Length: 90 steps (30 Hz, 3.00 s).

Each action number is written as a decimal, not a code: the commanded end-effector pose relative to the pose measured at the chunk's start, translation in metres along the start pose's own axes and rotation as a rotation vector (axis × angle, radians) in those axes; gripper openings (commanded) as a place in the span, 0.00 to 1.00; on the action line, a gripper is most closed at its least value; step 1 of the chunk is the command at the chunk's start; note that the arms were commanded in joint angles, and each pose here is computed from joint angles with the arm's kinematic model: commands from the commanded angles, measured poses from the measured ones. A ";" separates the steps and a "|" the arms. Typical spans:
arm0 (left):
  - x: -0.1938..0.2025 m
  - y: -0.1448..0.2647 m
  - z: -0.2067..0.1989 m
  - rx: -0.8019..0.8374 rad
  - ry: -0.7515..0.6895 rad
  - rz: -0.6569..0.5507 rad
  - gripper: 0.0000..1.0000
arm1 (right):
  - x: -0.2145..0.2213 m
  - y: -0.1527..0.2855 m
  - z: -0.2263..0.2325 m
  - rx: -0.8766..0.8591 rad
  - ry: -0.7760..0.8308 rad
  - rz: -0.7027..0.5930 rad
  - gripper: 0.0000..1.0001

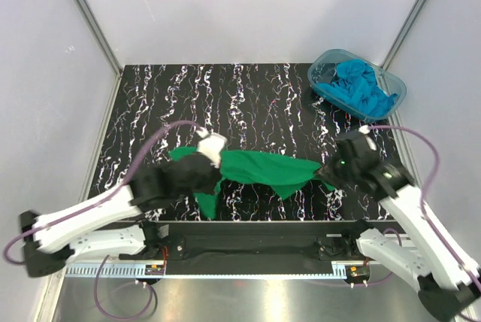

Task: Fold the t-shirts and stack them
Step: Flatten the tshirt out

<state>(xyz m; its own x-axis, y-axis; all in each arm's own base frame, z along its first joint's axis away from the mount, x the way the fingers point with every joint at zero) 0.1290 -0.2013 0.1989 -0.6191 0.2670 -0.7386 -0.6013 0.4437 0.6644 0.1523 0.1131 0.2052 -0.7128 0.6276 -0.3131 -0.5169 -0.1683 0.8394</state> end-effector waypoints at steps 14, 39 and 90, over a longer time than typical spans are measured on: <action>-0.150 0.181 0.026 0.048 -0.103 -0.508 0.00 | -0.070 0.164 0.058 -0.268 0.172 -0.312 0.00; -0.181 -0.019 0.187 -0.490 0.282 -0.063 0.62 | -0.170 -0.060 0.105 0.037 0.283 0.137 0.70; 0.021 0.010 0.105 -0.284 0.824 0.062 0.58 | -0.033 -0.127 -0.100 0.300 -0.257 0.141 0.39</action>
<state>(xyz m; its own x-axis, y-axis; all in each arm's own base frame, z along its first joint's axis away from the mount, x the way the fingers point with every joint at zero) 0.1524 -0.0975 0.1667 -0.7777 -0.4706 -0.4169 -0.5464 0.1780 0.8184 0.1943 0.0383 0.0670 -0.6147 0.7828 -0.0968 -0.2327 -0.0628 0.9705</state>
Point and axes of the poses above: each gripper's point midway between its finger pads, its own y axis back along the fingers, its own z axis along the line the jaws close on, x = y × z, the point moved 5 cm from there along y, back along the fingers, and after that the axes turned 2 degrees about y, right-handed, at the moved point
